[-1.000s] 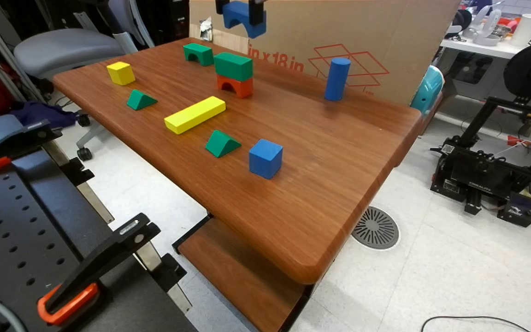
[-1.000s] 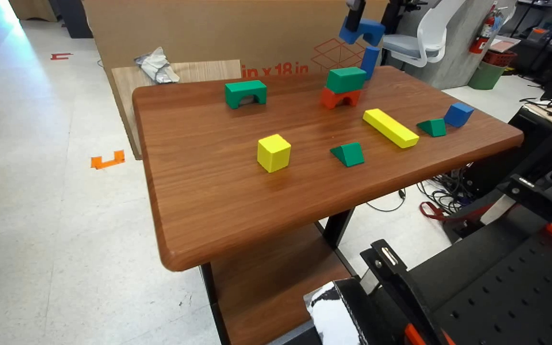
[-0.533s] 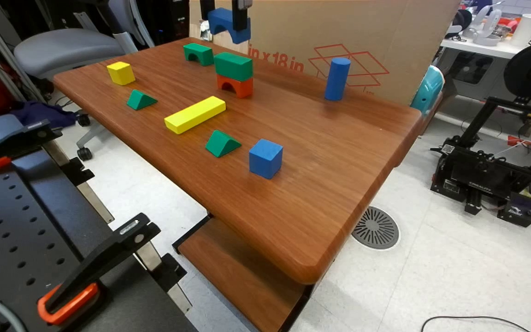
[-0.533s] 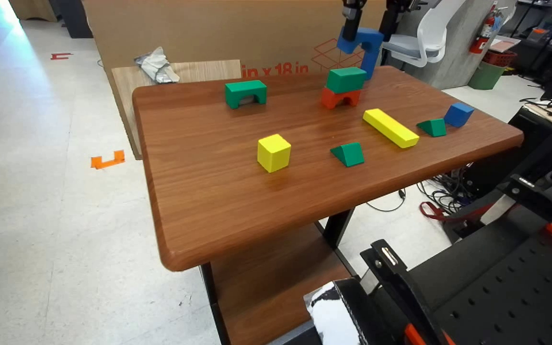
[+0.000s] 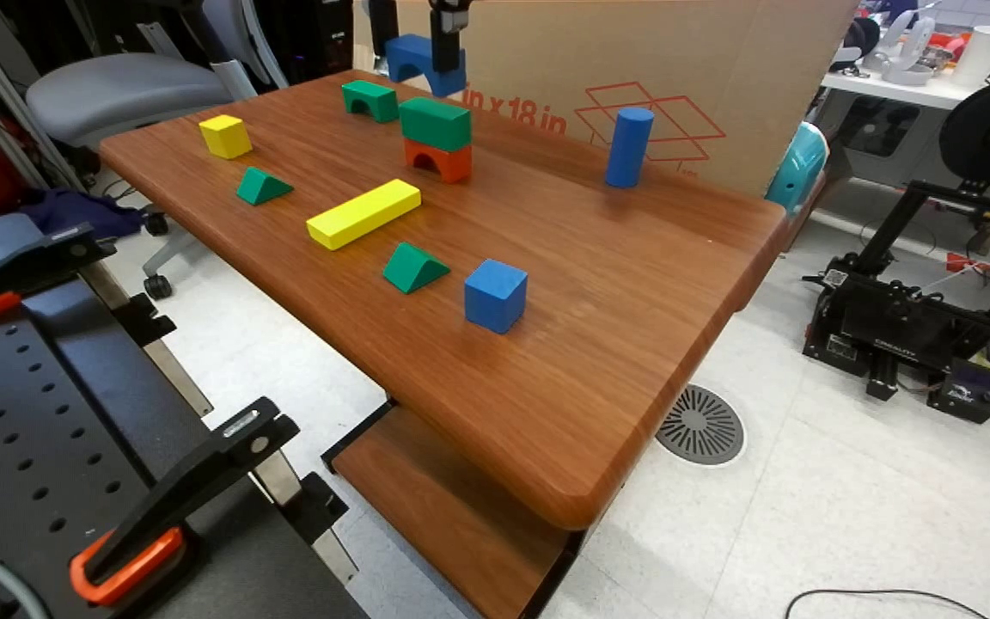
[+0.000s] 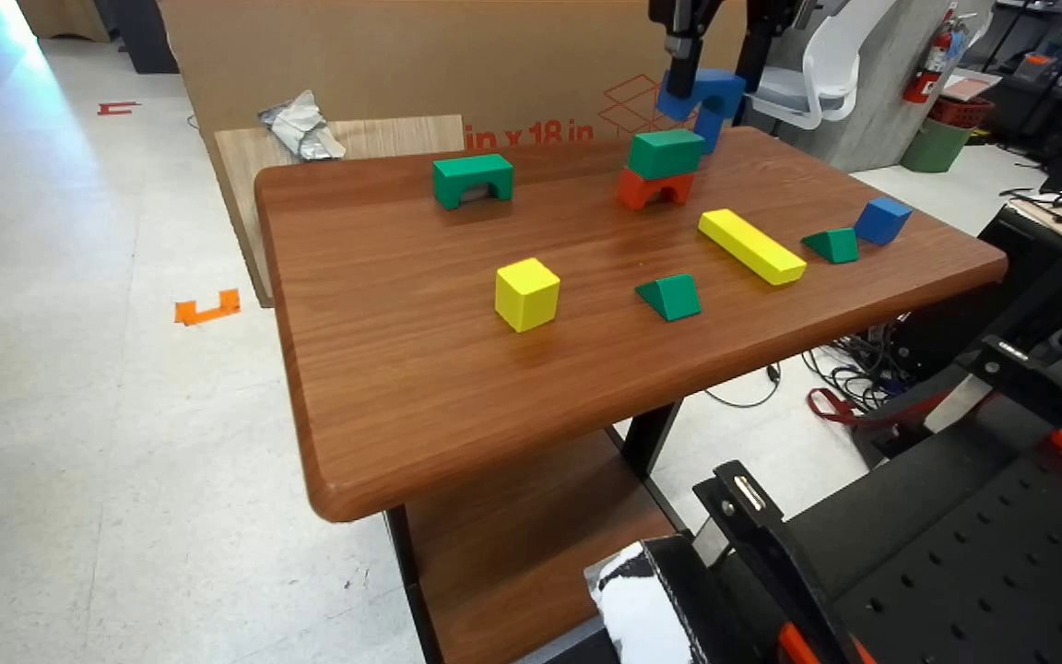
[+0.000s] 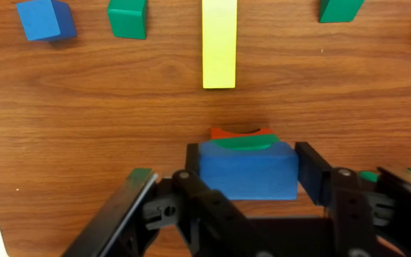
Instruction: Pick up the blue block and put it on top of the green and
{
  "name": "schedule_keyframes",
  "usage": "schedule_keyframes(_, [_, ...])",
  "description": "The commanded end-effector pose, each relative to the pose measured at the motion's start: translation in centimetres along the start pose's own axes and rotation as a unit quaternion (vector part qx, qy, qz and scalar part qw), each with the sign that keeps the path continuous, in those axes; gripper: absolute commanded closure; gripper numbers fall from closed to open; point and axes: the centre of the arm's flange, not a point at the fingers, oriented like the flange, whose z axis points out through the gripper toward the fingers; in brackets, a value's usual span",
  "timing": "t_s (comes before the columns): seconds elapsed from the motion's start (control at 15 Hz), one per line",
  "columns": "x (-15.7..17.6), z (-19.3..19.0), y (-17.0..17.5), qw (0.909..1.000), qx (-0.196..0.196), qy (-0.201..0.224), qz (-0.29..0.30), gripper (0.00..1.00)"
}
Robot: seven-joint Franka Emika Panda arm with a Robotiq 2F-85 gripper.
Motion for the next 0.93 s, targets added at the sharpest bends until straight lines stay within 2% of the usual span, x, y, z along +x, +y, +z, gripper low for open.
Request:
schedule_keyframes(0.0, [1.1,0.4,-0.6,0.9998,-0.021,0.0,0.002,0.58])
schedule_keyframes(0.87, [2.8,1.7,-0.8,0.9997,-0.025,-0.004,0.0,0.58])
